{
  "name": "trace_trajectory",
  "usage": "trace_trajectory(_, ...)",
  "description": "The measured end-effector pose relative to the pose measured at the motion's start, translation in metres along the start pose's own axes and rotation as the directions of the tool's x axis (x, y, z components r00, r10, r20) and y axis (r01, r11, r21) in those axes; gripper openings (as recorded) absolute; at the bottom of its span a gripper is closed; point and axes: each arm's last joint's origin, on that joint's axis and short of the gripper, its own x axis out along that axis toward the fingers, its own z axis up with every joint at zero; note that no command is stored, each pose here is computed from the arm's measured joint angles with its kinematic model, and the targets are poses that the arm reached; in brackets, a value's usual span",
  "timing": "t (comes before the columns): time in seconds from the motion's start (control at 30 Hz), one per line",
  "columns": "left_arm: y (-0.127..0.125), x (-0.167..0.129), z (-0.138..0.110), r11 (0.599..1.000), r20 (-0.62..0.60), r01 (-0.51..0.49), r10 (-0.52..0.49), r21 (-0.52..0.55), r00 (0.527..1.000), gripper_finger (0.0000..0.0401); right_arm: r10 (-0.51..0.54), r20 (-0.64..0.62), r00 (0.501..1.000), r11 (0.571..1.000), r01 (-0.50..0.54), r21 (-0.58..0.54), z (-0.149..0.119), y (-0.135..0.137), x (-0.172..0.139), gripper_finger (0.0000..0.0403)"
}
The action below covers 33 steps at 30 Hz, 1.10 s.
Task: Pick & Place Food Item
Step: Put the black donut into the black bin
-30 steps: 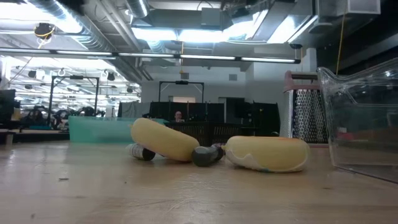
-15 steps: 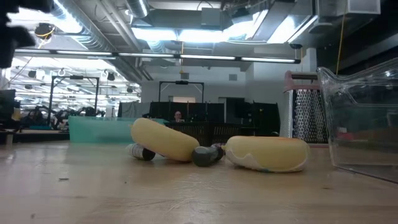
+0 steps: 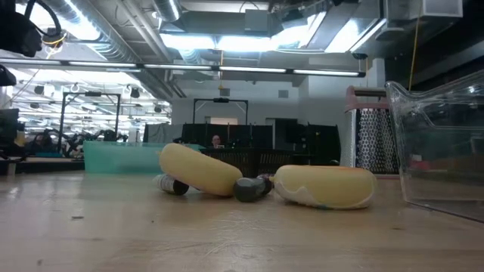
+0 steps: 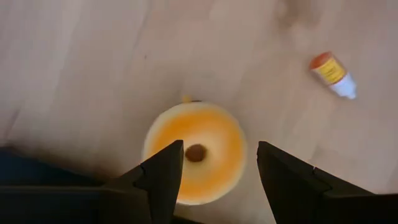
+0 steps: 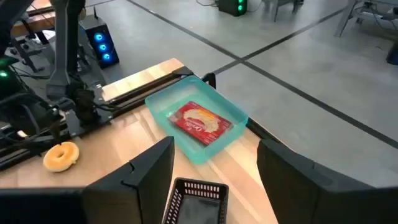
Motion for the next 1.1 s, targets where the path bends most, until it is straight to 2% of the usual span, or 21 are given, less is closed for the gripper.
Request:
trace_trajectory(0.07, -0.001, 0.0, 0.0, 1.0, -0.012, 0.014, -0.014, 0.014, 1.0, 0.02, 0.016, 0.007, 1.0, 1.0, -0.016, 0.007, 0.003, 0.001, 0.001, 0.0228)
trace_trajectory(0.27, -0.004, 0.006, -0.001, 0.999, -0.051, -0.023, 0.025, 0.044, 0.998, 0.02, 0.02, 0.007, 1.0, 1.0, -0.02, 0.021, 0.002, 0.005, 0.006, 0.0228)
trace_trajectory(0.4, -0.006, 0.01, 0.0, 0.999, -0.07, -0.046, 0.047, 0.014, 0.996, 0.02, 0.025, 0.007, 1.0, 0.999, -0.025, 0.033, 0.002, 0.006, 0.006, 0.0228)
trace_trajectory(0.47, -0.011, 0.009, 0.002, 0.999, -0.059, 0.014, -0.016, -0.03, 0.998, 0.02, 0.028, 0.012, 1.0, 0.999, -0.028, 0.036, 0.002, 0.007, 0.006, 0.0228)
trace_trajectory(0.57, -0.022, 0.002, 0.008, 0.983, 0.045, 0.171, -0.169, -0.061, 0.985, 0.02, 0.029, 0.012, 1.0, 0.999, -0.029, 0.036, 0.002, 0.007, 0.006, 0.0228)
trace_trajectory(0.6, -0.023, 0.001, 0.009, 0.981, 0.05, 0.181, -0.178, -0.074, 0.983, 0.02, 0.032, 0.013, 0.999, 0.999, -0.033, 0.037, 0.002, 0.007, 0.006, 0.0228)
trace_trajectory(0.7, -0.016, 0.007, 0.003, 0.99, -0.049, 0.083, -0.089, -0.11, 0.995, 0.02, 0.051, 0.006, 0.999, 0.998, -0.051, 0.038, 0.002, 0.008, 0.006, 0.0228)
trace_trajectory(0.8, -0.016, 0.008, 0.001, 0.987, -0.109, 0.071, -0.087, -0.147, 0.99, 0.02, 0.054, 0.008, 0.998, 0.998, -0.055, 0.039, 0.002, 0.008, 0.006, 0.0228)
trace_trajectory(1.1, -0.024, 0.021, 0.001, 0.976, -0.155, 0.0, -0.034, -0.216, 0.987, 0.02, 0.058, 0.007, 0.998, 0.998, -0.058, 0.038, 0.002, 0.008, 0.006, 0.0228)
